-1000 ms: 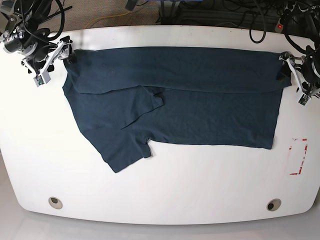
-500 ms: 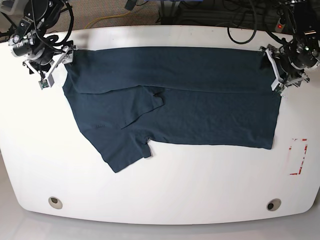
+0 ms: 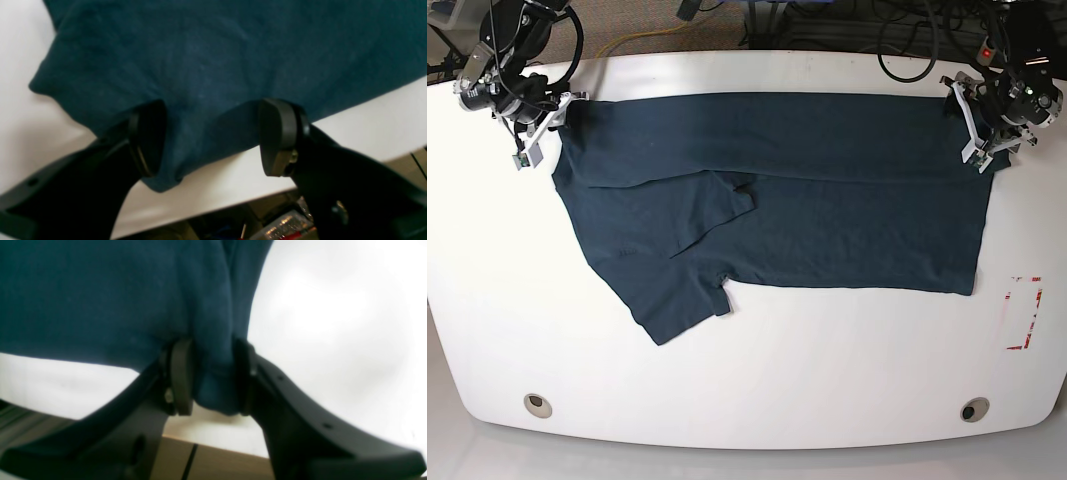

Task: Fold the T-shirt properly

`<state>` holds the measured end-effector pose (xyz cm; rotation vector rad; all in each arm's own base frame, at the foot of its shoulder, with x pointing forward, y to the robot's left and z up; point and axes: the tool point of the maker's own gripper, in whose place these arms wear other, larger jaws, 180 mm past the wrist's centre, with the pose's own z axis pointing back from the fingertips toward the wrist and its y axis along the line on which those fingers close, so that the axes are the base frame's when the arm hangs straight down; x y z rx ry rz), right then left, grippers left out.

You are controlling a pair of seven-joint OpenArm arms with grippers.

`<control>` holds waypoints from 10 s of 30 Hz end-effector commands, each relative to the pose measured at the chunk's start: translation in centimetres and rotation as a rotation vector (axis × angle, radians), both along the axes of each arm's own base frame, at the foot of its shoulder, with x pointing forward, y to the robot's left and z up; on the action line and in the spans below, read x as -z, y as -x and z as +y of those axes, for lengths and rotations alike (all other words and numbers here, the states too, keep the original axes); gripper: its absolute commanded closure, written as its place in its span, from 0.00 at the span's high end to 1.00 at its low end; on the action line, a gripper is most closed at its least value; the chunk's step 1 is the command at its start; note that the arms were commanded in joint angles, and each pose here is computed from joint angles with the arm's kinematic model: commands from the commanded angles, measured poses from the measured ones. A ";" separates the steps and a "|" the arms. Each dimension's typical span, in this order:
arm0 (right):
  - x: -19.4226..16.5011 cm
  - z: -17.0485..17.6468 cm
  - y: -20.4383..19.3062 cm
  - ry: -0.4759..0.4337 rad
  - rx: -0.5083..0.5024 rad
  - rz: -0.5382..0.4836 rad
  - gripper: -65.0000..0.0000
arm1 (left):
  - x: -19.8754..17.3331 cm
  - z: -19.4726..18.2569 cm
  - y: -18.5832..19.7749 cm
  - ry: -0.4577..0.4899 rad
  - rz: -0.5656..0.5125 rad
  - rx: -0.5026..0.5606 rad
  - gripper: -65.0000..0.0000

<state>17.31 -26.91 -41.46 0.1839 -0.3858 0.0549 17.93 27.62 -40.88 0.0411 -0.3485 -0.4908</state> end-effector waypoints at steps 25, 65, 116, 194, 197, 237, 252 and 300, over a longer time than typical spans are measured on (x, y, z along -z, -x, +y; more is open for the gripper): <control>-6.8 -1.4 -3.1 0.186 -0.077 -0.188 0.88 | -5.2 0.5 -1.9 -0.107 -0.129 0.091 0.61; 0.3 8.0 -22.6 -0.212 -0.121 -0.242 0.70 | -9.1 6.1 -17.6 0.066 -0.346 -0.193 0.61; -1.0 9.2 -24.2 -0.226 -0.130 -0.292 0.00 | -1.2 4.7 -22.9 0.349 -0.336 -0.517 0.04; -7.6 3.4 -7.1 0.074 -0.099 -0.329 0.70 | -11.5 1.3 -10.2 0.153 -0.467 -0.175 0.79; -7.8 4.7 -7.9 -0.005 -0.104 -0.362 0.66 | -11.9 1.5 -10.3 0.291 -0.501 -0.231 0.79; -0.3 6.2 -8.4 -0.228 -0.053 -0.178 0.65 | -6.3 4.9 -7.6 0.600 -0.327 -0.461 0.79; -0.3 6.2 -8.4 -0.228 -0.053 -0.178 0.64 | -4.0 6.2 -7.7 0.601 -0.262 -0.517 0.79; -0.1 7.1 -8.3 -0.255 -0.042 -0.181 0.64 | -10.7 -6.7 -10.8 0.609 -0.351 -0.056 0.03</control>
